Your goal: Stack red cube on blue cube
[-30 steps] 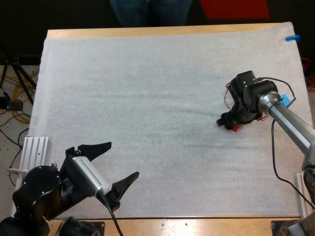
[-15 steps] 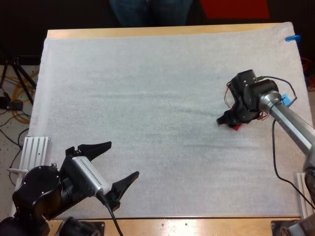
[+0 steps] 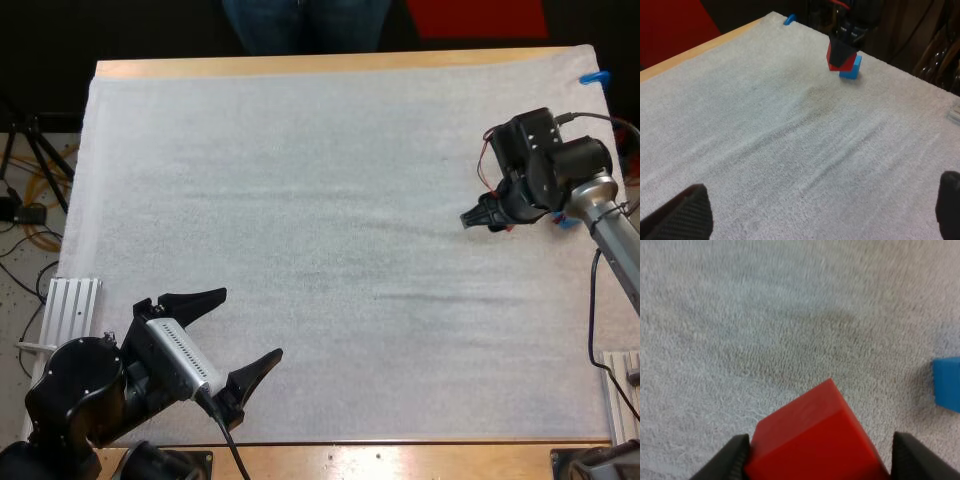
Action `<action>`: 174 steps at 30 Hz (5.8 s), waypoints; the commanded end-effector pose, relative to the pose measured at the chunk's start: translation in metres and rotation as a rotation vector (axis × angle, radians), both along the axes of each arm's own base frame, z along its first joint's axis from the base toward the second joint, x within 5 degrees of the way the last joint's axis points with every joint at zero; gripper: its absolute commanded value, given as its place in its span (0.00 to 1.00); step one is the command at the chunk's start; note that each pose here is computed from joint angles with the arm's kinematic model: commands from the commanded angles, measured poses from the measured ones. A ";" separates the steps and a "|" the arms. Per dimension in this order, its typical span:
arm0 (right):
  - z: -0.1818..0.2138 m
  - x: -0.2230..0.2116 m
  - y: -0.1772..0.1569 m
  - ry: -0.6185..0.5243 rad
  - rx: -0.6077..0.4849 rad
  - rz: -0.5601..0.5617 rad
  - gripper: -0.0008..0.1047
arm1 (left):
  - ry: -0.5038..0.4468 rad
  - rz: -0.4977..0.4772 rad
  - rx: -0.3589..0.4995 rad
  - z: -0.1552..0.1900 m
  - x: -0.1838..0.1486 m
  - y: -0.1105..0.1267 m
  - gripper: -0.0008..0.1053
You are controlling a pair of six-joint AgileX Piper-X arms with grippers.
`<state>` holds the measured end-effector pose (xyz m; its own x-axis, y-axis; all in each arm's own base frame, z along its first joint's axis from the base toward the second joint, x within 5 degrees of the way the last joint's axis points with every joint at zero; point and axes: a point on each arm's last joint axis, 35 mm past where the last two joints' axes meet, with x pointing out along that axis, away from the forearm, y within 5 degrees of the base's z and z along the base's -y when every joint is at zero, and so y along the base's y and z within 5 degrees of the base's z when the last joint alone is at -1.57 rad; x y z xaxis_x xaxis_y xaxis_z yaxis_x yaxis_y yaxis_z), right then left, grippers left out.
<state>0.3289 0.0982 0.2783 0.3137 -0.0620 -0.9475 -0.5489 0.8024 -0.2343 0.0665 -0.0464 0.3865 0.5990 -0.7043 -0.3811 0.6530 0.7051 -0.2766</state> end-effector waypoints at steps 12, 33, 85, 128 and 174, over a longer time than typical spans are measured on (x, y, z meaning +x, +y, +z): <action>0.007 0.017 -0.067 -0.048 0.014 -0.207 0.22 | -0.015 -0.009 -0.016 0.004 0.000 -0.001 0.83; -0.046 0.066 -0.115 0.048 0.012 -0.341 0.22 | -0.015 -0.009 -0.016 0.004 0.000 -0.001 0.83; 0.015 0.050 -0.111 -0.128 0.123 -0.353 0.75 | -0.015 -0.009 -0.016 0.004 0.000 -0.001 0.83; 0.104 -0.197 -0.101 -0.717 0.217 -0.284 0.75 | -0.095 0.592 0.078 0.009 0.011 0.041 0.83; 0.034 -0.301 -0.098 -0.967 0.334 -0.216 0.75 | -0.140 0.556 0.090 -0.071 -0.049 0.037 0.83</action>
